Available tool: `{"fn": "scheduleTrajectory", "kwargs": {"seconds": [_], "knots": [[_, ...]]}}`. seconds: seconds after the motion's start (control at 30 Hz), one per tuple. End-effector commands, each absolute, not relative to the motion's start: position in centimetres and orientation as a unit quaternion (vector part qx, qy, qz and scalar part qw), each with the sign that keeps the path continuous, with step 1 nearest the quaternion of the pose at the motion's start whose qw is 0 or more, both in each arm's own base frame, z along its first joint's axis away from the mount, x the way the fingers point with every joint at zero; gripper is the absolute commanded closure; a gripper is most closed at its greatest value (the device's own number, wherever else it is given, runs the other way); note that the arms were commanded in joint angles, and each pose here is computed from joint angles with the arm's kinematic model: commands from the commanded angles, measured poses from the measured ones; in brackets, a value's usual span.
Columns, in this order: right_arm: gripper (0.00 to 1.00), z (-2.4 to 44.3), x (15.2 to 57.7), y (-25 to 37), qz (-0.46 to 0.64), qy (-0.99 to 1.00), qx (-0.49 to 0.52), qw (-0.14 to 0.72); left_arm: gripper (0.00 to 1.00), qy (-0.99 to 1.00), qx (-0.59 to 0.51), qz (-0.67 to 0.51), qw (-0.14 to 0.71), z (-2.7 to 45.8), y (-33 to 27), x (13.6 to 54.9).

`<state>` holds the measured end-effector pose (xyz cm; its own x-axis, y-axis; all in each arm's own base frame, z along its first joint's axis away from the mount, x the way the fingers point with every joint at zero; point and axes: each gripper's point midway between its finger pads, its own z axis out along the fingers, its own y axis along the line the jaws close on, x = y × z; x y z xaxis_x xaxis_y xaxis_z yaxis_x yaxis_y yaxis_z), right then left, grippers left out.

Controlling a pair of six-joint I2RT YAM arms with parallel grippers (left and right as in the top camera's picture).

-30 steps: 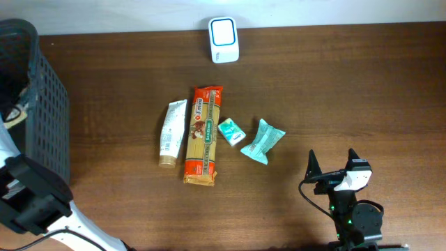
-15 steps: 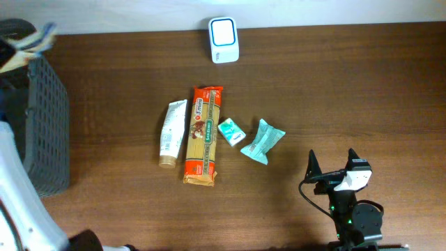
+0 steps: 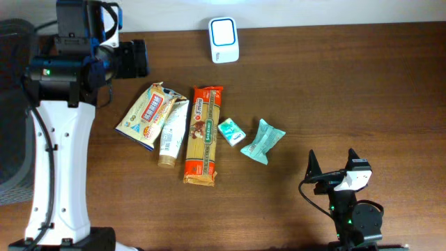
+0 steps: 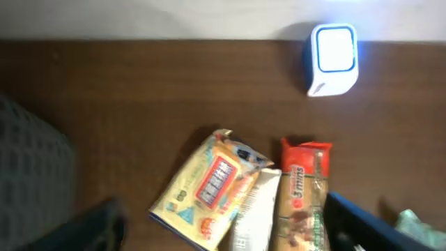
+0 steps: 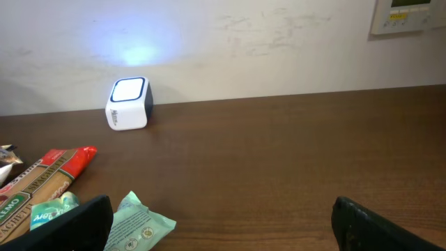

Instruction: Scan the item barcode

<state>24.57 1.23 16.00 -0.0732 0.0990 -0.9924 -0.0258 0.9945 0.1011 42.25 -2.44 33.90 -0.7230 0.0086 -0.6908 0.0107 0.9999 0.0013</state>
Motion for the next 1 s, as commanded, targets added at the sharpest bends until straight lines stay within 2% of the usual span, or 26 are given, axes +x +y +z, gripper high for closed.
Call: {"fn": "scheduleTrajectory", "kwargs": {"seconds": [0.0, 0.07, 0.13, 0.3, 0.43, 0.53, 0.7, 0.83, 0.97], "knots": [[0.01, 15.7, 24.6, 1.3, 0.047, 0.732, 0.025, 0.679, 0.01, 0.928, 0.077, 0.053, 0.360, 33.1, -1.0, 42.7], [0.01, 15.7, 24.6, 1.3, 0.047, 0.732, 0.025, 0.679, 0.01, 0.943, -0.052, 0.065, 0.321, 31.3, 2.8, 41.8], [0.01, 15.7, 24.6, 1.3, 0.047, 0.732, 0.025, 0.679, 0.00, 0.957, -0.095, 0.077, 0.262, 28.3, 6.5, 40.4], [0.01, 15.7, 24.6, 1.3, 0.047, 0.732, 0.025, 0.679, 0.01, 0.967, -0.105, 0.067, 0.220, 25.0, 8.7, 39.7], [0.01, 15.7, 24.6, 1.3, 0.047, 0.732, 0.025, 0.679, 0.00, 0.964, -0.147, 0.075, 0.209, 24.5, 12.1, 38.8], [0.01, 15.7, 24.6, 1.3, 0.047, 0.732, 0.025, 0.679, 0.01, 0.970, -0.115, 0.089, 0.197, 24.2, 13.6, 38.3], [0.01, 15.7, 24.6, 1.3, 0.047, 0.732, 0.025, 0.679, 0.01, 0.961, -0.164, 0.121, 0.185, 24.1, 17.9, 36.6], [0.01, 15.7, 24.6, 1.3, 0.047, 0.732, 0.025, 0.679, 0.01, 0.963, -0.162, 0.084, 0.198, 24.1, 17.1, 37.1], [0.01, 15.7, 24.6, 1.3, 0.047, 0.732, 0.025, 0.679, 0.03, 0.965, -0.054, -0.026, 0.255, 26.0, 10.8, 40.1]]}}
